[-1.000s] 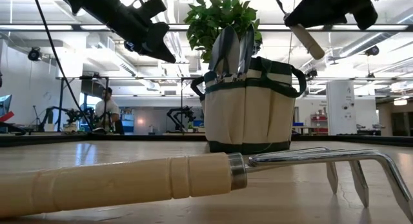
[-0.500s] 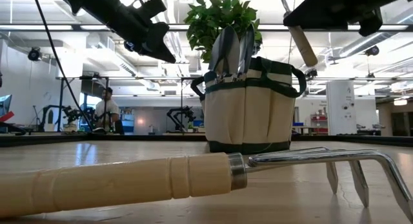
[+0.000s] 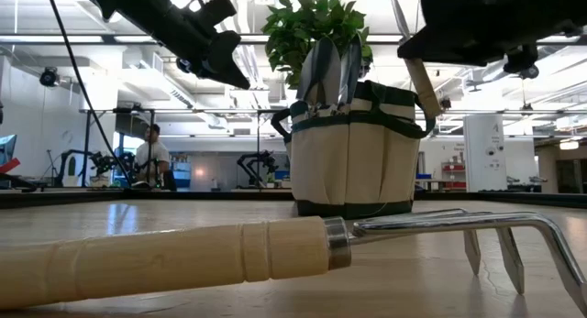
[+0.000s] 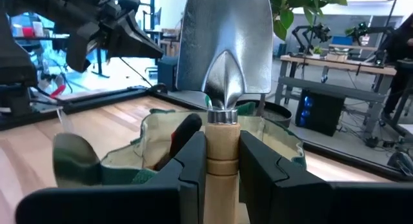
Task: Pick & Place Garden tools in Gardening bag
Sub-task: Put the brown trowel into the side pocket of the gardening bag
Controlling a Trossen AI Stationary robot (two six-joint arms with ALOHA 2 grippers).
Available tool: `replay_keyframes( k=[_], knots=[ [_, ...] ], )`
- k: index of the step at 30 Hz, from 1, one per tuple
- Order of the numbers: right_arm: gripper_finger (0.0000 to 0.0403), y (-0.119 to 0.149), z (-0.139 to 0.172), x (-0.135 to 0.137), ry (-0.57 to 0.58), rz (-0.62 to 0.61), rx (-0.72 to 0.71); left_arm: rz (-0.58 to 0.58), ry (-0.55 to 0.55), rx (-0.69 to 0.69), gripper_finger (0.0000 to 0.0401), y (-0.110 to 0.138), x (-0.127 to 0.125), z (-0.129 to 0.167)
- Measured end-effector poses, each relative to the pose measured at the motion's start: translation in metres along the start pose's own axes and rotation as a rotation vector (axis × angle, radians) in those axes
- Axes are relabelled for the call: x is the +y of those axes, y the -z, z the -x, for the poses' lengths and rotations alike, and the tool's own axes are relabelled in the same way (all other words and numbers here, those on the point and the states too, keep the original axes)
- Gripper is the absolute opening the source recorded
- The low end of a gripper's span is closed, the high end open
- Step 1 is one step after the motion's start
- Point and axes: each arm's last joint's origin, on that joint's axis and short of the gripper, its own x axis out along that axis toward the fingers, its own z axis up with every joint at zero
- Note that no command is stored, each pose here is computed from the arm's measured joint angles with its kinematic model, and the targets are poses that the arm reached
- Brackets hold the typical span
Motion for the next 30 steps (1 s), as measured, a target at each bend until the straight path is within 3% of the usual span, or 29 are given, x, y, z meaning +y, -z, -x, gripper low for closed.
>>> replay_keyframes(
  k=[18,30],
  knots=[
    [0.0052,0.008,-0.021,0.0,0.071,-0.038,0.001,0.005,-0.003,-0.005,0.0012,-0.001,0.0,0.0],
    [0.0052,0.001,-0.028,0.008,0.091,-0.139,-0.002,0.014,-0.003,-0.005,0.0012,-0.001,0.0,0.0]
  ],
)
